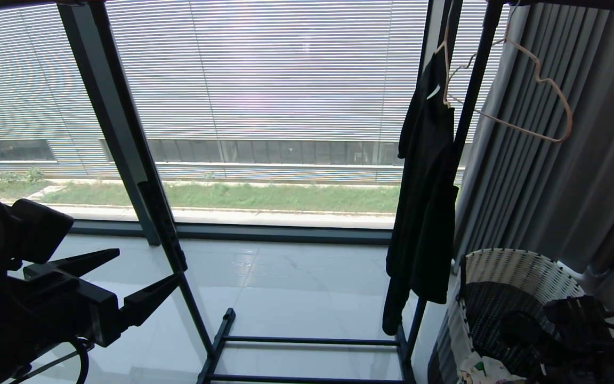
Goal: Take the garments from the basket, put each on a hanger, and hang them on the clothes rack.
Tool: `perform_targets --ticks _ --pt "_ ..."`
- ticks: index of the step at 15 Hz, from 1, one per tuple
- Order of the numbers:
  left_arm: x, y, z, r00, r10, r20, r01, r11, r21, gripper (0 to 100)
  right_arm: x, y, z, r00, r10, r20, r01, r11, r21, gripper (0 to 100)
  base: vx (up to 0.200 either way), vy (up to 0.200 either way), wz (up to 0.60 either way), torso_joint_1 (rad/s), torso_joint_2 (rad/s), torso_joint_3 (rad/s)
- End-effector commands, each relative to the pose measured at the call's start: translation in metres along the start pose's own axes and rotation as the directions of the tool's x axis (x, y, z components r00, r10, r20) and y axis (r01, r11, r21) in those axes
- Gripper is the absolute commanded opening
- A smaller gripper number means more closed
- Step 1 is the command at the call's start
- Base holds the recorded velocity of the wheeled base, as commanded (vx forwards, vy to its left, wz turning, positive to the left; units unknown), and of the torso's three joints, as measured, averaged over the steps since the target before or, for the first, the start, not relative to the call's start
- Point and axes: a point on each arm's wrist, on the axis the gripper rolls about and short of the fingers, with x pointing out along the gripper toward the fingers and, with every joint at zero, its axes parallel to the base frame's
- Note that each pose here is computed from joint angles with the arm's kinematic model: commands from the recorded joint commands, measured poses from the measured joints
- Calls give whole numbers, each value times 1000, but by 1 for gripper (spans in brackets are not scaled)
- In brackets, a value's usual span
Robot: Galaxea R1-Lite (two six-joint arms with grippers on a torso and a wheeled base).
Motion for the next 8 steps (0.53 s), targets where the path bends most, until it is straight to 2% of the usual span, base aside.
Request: perform_targets --ticks 1,3,4,7,8 --pt "0 0 0 1000 1 -2 -1 1000 -1 100 21 2 0 1000 9 -23 -9 1000 4 100 0 0 0 0 0 0" --pt "0 0 0 1000 3 -2 -3 1000 1 100 28 3 -1 1000 9 -26 -9 1000 6 100 0 0 0 0 0 0" --pt "0 0 0 1000 3 -1 -3 1000 1 100 31 3 0 1000 8 -25 -8 1000 6 0 0 0 0 0 0 0" --pt "0 0 -1 1000 5 -6 -5 1000 -1 100 28 2 1 1000 14 -5 -14 1000 9 0 0 0 0 0 0 0" --pt "0 0 -1 1000 5 -6 -5 1000 -16 100 23 0 3 999 19 26 -19 1000 9 0 0 0 0 0 0 0"
